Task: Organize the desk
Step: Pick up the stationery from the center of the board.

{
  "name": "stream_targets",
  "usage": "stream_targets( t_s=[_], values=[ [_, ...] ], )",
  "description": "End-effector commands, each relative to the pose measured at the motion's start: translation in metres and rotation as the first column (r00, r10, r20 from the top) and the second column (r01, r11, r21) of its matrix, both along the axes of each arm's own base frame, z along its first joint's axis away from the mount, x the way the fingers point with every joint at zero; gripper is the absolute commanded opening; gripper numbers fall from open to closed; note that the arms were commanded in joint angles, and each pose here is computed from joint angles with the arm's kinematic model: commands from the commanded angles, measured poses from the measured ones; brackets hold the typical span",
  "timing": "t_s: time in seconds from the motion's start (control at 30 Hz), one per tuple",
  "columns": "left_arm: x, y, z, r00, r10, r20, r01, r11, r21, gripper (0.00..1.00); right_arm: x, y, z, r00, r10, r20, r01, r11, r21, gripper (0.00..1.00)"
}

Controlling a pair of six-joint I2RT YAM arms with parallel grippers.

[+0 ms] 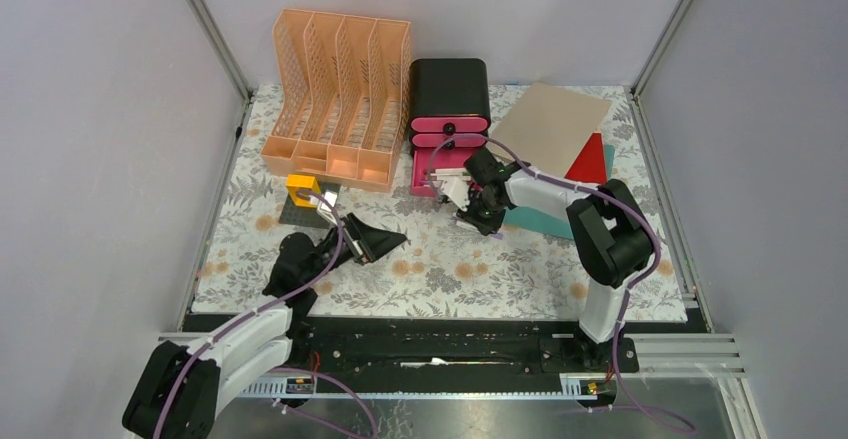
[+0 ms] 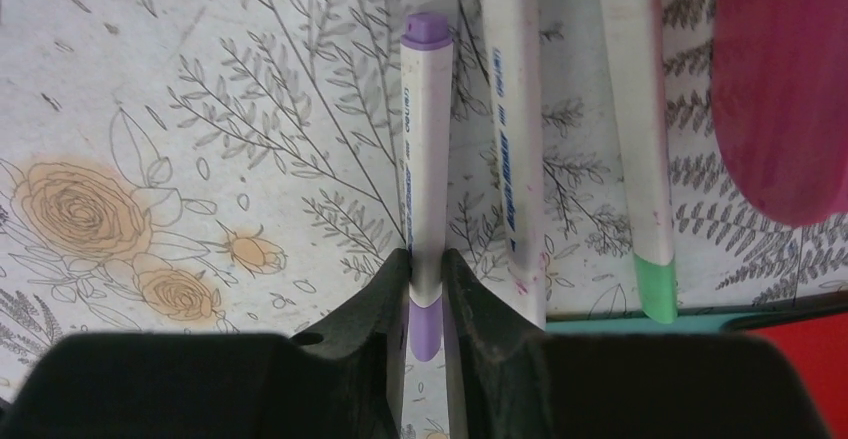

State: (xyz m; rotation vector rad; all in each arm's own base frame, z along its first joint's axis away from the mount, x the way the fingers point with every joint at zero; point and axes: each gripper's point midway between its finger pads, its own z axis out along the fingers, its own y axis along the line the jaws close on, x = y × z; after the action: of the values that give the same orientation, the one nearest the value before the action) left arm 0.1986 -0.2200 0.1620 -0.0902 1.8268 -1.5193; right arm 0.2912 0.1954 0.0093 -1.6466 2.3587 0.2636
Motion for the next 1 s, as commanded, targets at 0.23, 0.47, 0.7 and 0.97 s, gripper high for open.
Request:
stream_targets(
  t_s=[0.23, 0.47, 0.7, 0.97],
  values=[
    [0.014, 0.016, 0.03, 0.972, 0.135, 0.19, -0.136, 0.991, -0.008, 0.99, -0.035, 0.012, -0.013, 0.991, 0.132, 0.032, -0.129, 0.988, -0.084, 0.03],
    [0.022, 0.016, 0.027, 0.971, 0.154, 0.185, -0.156, 0.988, -0.003, 0.99, -0.035, 0.01, -0.015, 0.99, 0.132, 0.042, -0.128, 0.988, -0.081, 0.0],
    [0.028, 0.009, 0.018, 0.985, 0.142, 0.099, -0.136, 0.989, -0.063, 0.99, -0.043, 0.017, -0.007, 0.987, 0.155, 0.033, -0.154, 0.988, -0.023, 0.0],
    [0.031, 0.001, 0.006, 0.993, 0.107, 0.041, -0.104, 0.993, -0.059, 0.99, -0.048, 0.028, 0.001, 0.99, 0.141, 0.007, -0.141, 0.989, 0.036, 0.0]
  ],
)
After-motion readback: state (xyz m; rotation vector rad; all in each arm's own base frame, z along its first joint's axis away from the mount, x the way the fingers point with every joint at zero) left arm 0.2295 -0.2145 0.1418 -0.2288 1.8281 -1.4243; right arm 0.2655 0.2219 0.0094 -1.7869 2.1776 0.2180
